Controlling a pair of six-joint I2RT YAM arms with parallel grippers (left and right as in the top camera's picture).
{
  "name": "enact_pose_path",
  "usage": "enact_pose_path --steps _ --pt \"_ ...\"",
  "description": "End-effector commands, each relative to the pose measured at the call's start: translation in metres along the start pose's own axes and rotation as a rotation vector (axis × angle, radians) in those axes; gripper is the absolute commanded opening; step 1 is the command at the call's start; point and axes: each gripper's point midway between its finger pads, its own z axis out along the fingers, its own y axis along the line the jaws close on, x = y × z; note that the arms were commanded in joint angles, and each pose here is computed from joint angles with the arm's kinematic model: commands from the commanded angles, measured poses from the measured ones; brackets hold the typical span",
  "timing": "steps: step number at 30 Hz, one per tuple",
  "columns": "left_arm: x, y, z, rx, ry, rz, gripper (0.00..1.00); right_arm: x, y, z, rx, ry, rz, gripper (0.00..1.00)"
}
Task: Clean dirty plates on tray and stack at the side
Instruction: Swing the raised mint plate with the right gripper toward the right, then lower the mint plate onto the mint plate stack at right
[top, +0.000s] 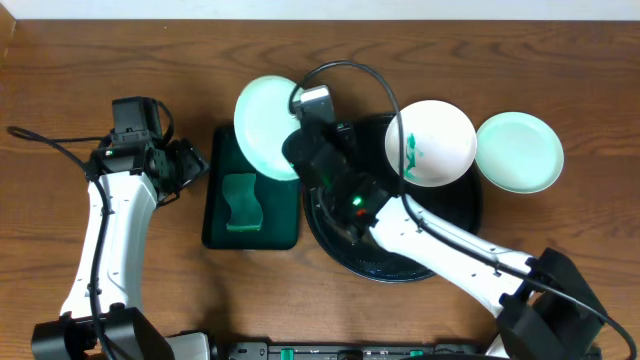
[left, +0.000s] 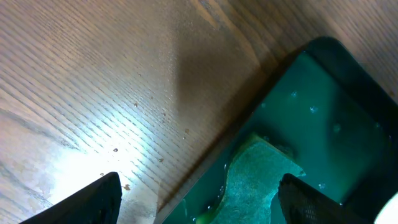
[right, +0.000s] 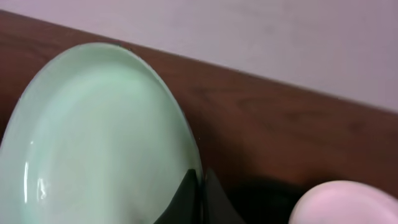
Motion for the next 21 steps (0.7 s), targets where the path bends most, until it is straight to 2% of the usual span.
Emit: enact_pose_path --steps 1,11,17,21 --pt "-0.007 0.0 -0.005 -0.003 -0.022 -0.009 0.81 -0.021 -0.023 -0.006 -0.096 0.037 0.261 0.01" --pt "-0.007 0.0 -0.005 -0.003 -0.022 -0.009 0.81 -0.008 -0.174 -0.011 0.07 0.201 0.469 0.01" --pt "-0.007 0.0 -0.005 -0.003 -0.022 -0.009 0.81 0.035 -0.293 -0.03 0.332 0.319 0.59 0.01" --pt "-0.007 0.0 -0.005 -0.003 -0.022 -0.009 0.81 0.069 -0.355 -0.049 0.484 0.399 0.677 0.01"
